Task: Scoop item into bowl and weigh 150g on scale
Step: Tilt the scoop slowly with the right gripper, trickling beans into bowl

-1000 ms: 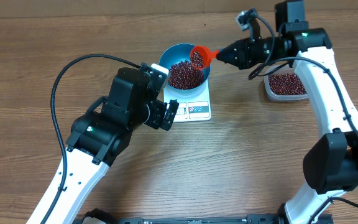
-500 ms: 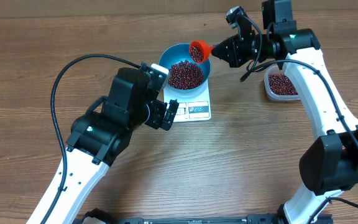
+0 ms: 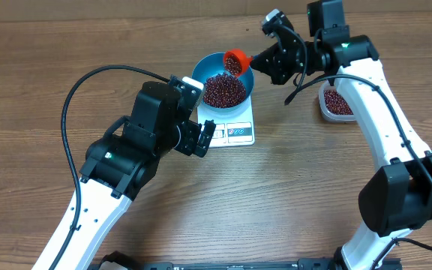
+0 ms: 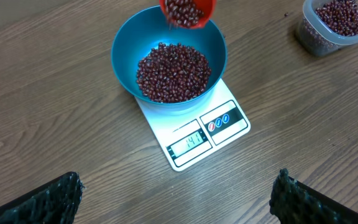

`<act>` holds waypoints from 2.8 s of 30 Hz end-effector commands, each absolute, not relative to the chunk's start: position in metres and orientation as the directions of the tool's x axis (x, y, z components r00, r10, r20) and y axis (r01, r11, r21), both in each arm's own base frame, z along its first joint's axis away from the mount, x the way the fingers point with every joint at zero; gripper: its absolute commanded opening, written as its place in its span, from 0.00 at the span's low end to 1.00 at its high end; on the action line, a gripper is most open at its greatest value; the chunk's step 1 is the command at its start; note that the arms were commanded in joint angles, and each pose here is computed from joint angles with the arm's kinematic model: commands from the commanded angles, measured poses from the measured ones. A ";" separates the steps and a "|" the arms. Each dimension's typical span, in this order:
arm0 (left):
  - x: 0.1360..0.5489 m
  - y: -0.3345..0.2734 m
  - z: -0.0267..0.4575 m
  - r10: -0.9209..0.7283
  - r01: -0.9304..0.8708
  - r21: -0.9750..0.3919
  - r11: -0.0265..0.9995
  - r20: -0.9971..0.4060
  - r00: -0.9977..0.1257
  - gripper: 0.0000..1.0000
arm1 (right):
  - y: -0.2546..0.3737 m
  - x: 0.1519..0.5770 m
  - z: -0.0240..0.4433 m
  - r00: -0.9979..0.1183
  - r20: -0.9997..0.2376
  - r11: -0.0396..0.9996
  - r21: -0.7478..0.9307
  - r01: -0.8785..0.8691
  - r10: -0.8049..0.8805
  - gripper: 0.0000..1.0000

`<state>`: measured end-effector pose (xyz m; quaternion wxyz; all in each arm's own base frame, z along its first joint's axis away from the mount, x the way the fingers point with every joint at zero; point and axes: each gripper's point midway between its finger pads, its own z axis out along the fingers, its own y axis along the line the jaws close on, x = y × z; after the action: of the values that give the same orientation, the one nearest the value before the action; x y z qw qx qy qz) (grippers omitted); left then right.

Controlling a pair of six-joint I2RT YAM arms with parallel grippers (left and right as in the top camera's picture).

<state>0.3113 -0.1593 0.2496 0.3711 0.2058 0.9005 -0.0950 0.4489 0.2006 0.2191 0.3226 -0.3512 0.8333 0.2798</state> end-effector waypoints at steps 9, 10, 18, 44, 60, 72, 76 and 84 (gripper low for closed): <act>0.311 -0.159 0.246 0.300 0.434 -0.015 0.901 -0.701 -0.647 1.00 | 0.203 0.449 0.246 -0.464 -0.778 0.583 0.158 -0.797 -0.424 0.04; 0.311 -0.159 0.246 0.300 0.434 -0.015 0.901 -0.701 -0.647 1.00 | 0.203 0.449 0.246 -0.464 -0.778 0.583 0.158 -0.797 -0.424 0.04; 0.311 -0.159 0.246 0.300 0.434 -0.015 0.901 -0.701 -0.647 1.00 | 0.203 0.449 0.246 -0.574 -0.747 0.635 0.272 -0.723 -0.334 0.04; 0.311 -0.159 0.246 0.300 0.434 -0.015 0.901 -0.701 -0.647 1.00 | 0.200 0.453 0.241 -0.551 -0.745 0.656 0.206 -0.726 -0.376 0.04; 0.311 -0.159 0.246 0.300 0.434 -0.015 0.901 -0.701 -0.647 1.00 | 0.195 0.461 0.239 -0.548 -0.744 0.693 0.160 -0.703 -0.384 0.04; 0.311 -0.159 0.246 0.300 0.434 -0.015 0.901 -0.701 -0.647 0.99 | 0.192 0.462 0.238 -0.546 -0.740 0.702 0.142 -0.698 -0.393 0.04; 0.311 -0.159 0.246 0.300 0.434 -0.015 0.901 -0.701 -0.647 1.00 | 0.193 0.459 0.235 -0.523 -0.735 0.683 0.113 -0.722 -0.432 0.04; 0.311 -0.159 0.246 0.300 0.434 -0.015 0.901 -0.701 -0.647 1.00 | 0.192 0.459 0.233 -0.529 -0.725 0.691 0.102 -0.716 -0.441 0.04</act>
<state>0.3113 -0.1593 0.2496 0.3711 0.2058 0.9005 -0.0950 0.4569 0.1902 0.2055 0.3148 -0.3321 0.8637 0.2115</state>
